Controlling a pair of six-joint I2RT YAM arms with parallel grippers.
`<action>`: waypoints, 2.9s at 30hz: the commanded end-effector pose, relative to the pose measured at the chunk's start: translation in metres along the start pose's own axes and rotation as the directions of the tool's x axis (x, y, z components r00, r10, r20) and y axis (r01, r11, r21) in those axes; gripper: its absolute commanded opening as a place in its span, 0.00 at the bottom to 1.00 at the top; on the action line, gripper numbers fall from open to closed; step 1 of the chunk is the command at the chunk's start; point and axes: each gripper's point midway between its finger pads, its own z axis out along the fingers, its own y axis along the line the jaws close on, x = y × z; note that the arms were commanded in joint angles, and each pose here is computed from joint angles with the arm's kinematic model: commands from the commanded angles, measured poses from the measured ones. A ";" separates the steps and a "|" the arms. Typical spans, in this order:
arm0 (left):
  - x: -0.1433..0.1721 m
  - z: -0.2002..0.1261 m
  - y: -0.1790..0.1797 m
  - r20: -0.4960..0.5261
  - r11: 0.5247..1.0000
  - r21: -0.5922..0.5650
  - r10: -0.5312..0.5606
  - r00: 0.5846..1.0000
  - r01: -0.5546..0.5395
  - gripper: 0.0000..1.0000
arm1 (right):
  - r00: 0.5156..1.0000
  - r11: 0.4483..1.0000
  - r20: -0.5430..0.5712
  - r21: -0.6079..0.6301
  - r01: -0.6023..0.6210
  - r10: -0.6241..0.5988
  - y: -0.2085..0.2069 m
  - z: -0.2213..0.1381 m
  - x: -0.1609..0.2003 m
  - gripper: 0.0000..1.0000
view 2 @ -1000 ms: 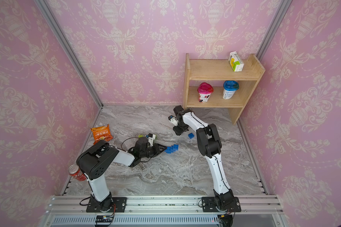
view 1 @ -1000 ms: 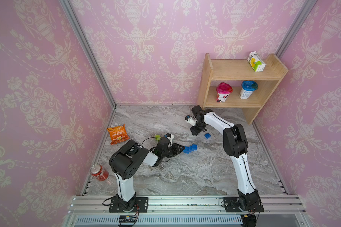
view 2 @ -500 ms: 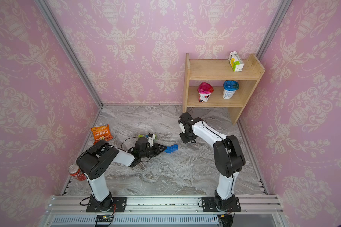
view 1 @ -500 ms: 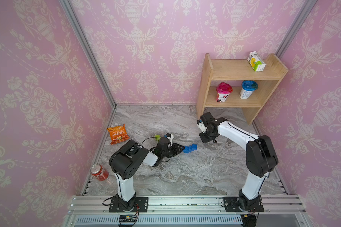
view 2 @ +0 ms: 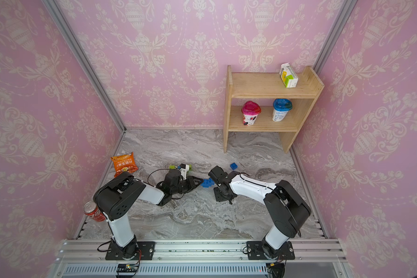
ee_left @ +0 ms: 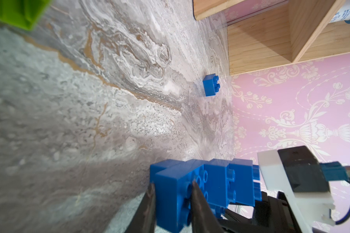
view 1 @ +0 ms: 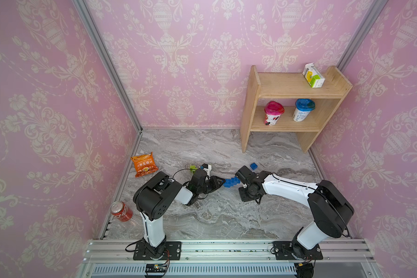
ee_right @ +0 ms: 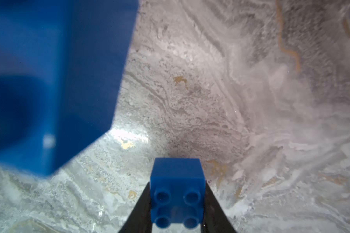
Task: Assemble the letter v with lego
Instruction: Place the lego brick at the center of the board, then pick up the lego brick from the center of the board, then assemble the lego brick with the lego brick.
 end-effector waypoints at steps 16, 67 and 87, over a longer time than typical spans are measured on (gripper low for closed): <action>0.007 -0.003 0.027 -0.001 0.995 -0.096 -0.039 0.999 0.038 0.18 | 0.997 0.999 0.074 0.033 -0.031 0.028 -0.080 -0.038 -0.076 0.55; 0.001 -0.001 0.042 0.075 0.993 -0.071 -0.089 0.993 0.095 0.19 | 0.957 0.959 0.074 0.004 -0.283 0.282 -0.013 -0.066 -0.020 0.00; -0.004 0.004 0.033 0.027 0.991 -0.131 -0.028 0.999 0.031 0.19 | 0.961 0.961 0.016 0.043 -0.275 0.274 0.011 -0.038 -0.015 0.00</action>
